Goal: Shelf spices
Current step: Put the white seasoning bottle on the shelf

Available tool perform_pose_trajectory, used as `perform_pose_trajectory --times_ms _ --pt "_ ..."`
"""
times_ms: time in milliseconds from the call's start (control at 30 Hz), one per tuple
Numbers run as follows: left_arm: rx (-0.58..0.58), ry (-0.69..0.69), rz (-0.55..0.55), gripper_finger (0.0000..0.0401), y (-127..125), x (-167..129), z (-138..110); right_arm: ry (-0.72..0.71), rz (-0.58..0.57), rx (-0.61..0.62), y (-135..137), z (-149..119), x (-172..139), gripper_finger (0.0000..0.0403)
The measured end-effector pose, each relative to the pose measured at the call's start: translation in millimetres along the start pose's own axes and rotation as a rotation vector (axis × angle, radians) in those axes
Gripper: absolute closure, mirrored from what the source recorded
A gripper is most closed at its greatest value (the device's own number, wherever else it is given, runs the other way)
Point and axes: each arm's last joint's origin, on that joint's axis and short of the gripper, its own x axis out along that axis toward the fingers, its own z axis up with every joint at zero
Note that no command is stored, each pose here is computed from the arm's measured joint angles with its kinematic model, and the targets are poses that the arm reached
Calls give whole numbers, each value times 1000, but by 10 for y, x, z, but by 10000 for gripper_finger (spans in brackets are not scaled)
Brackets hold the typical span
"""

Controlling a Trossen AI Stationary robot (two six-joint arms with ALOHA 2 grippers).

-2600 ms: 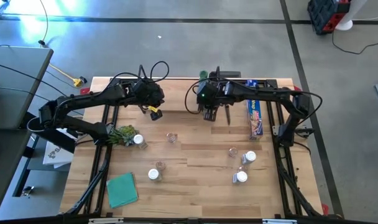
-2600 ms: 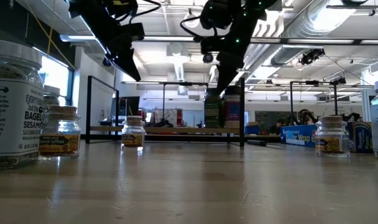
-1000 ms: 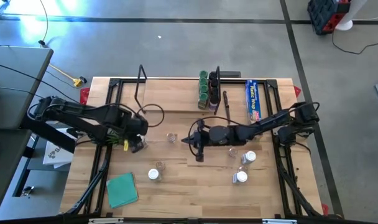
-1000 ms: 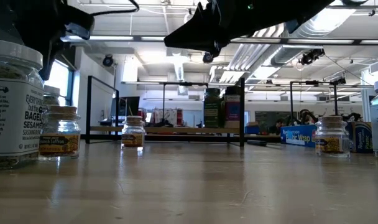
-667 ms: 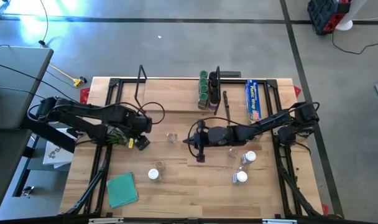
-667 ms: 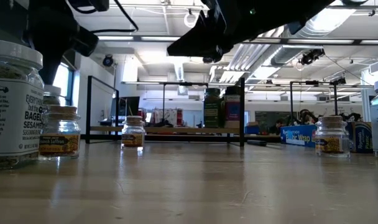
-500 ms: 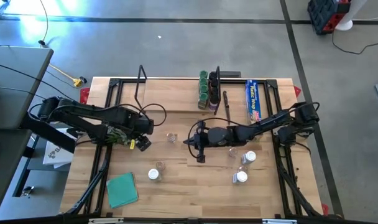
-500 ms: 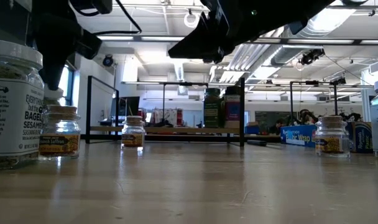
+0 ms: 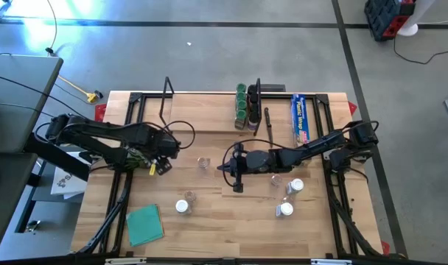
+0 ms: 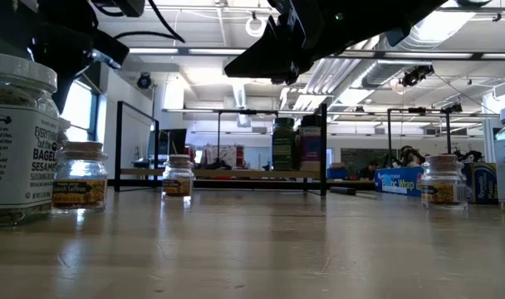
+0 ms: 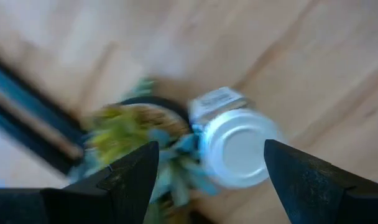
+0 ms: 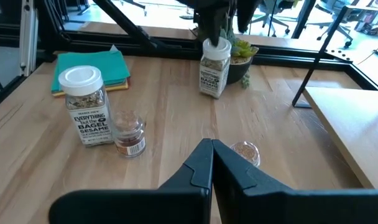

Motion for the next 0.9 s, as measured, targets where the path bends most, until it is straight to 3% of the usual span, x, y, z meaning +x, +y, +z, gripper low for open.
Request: perform_pose_trajectory --times_ms 200,333,600,900 --pt "8 -53 43 115 48 -231 28 -2 0 0 0 2 0 402" --pt "-82 -74 8 115 54 -319 14 -2 0 1 0 2 0 402" --pt "-293 24 -13 112 28 -146 -107 -2 0 0 0 2 0 402" --pt "-416 35 -86 109 -24 -35 -69 -2 1 -2 0 2 0 402"
